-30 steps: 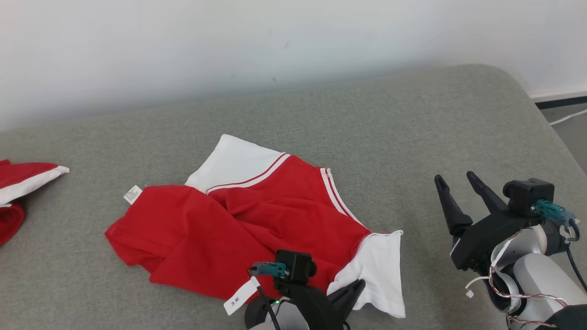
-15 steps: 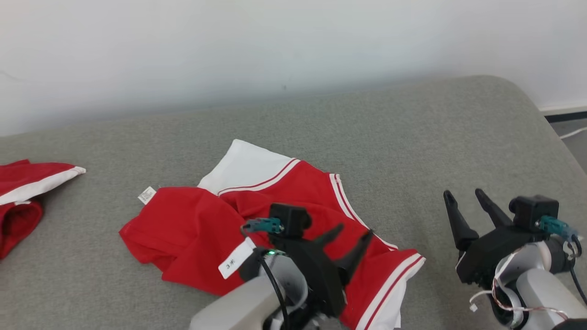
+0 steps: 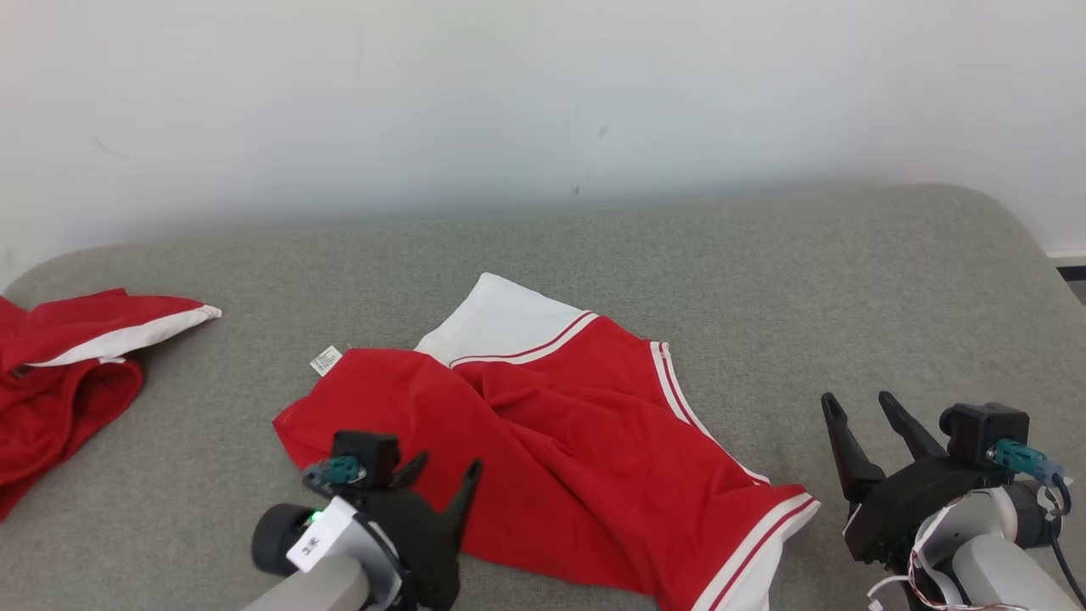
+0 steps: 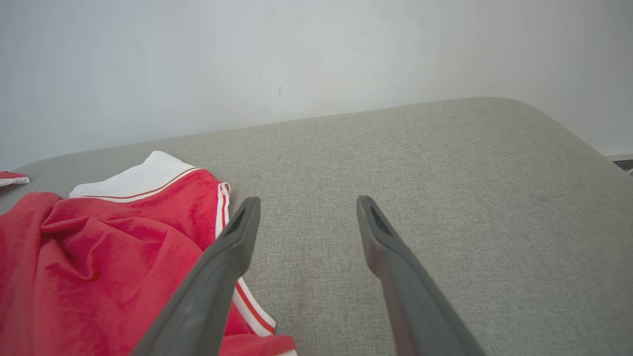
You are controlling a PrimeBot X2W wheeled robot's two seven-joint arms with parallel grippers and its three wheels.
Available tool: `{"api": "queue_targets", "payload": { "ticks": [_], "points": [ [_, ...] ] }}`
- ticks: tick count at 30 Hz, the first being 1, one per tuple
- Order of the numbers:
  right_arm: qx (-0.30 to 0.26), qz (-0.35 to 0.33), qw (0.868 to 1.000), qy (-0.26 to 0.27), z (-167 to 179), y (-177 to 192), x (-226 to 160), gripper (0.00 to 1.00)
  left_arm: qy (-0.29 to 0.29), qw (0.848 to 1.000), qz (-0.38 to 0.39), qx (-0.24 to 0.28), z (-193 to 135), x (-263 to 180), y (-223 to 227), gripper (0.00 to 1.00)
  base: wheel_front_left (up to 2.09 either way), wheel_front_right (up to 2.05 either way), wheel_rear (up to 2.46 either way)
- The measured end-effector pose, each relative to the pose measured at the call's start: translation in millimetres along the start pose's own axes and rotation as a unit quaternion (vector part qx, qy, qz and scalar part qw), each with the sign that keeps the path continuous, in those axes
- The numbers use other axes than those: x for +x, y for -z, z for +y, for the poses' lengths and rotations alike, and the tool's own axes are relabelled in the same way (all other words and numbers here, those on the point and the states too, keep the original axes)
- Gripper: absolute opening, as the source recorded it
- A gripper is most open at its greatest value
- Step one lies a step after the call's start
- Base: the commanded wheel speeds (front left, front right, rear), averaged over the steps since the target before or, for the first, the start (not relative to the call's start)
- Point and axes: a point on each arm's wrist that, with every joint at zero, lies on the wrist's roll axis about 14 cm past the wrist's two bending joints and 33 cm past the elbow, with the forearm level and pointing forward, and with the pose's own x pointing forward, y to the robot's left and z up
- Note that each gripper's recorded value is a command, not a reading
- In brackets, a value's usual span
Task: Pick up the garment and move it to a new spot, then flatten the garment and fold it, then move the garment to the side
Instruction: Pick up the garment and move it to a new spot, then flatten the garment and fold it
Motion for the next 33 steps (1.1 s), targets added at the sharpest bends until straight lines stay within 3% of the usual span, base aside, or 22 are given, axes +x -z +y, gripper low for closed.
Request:
{"api": "queue_targets", "payload": {
  "ticks": [12, 18, 22, 23, 24, 25, 33],
  "points": [
    [-0.004, 0.000, 1.000, -0.017, 12.8, 0.8, 1.3, 1.00, -0.113, 0.993, 0.016, 0.017, 82.1, -30.6, 21.5, 1.00, 0.00, 0.00, 0.00],
    [-0.005, 0.001, 1.000, -0.017, 11.8, 1.2, 0.4, 1.00, -0.103, 0.994, 0.031, -0.032, 64.7, -28.3, 38.1, 1.00, 0.00, 0.00, 0.00],
    [-0.005, 0.001, 1.000, -0.014, 9.2, 0.7, -0.5, 1.00, -0.091, 0.994, 0.043, -0.031, 53.1, -25.3, 45.5, 1.00, 0.00, 0.00, 0.00],
    [-0.005, 0.000, 1.000, -0.013, 8.5, 0.5, -0.8, 1.00, -0.092, 0.994, 0.046, -0.032, 53.8, -25.3, 46.3, 0.84, 0.00, 0.00, 0.00],
    [-0.005, 0.000, 1.000, -0.012, 8.0, 0.3, -1.0, 1.00, -0.092, 0.994, 0.047, -0.031, 54.3, -25.1, 46.7, 0.36, 0.00, 0.00, 0.00],
    [-0.004, 0.000, 1.000, -0.012, 7.6, 0.2, -1.3, 1.00, -0.093, 0.994, 0.048, -0.030, 54.8, -25.0, 47.3, 0.00, 0.00, 0.00, 0.00],
    [-0.004, -0.003, 1.000, -0.010, 6.0, -1.2, -2.4, 1.00, -0.094, 0.995, 0.039, -0.007, 58.4, -21.7, 39.5, 0.00, 0.00, 0.00, 0.00]
  ]
}}
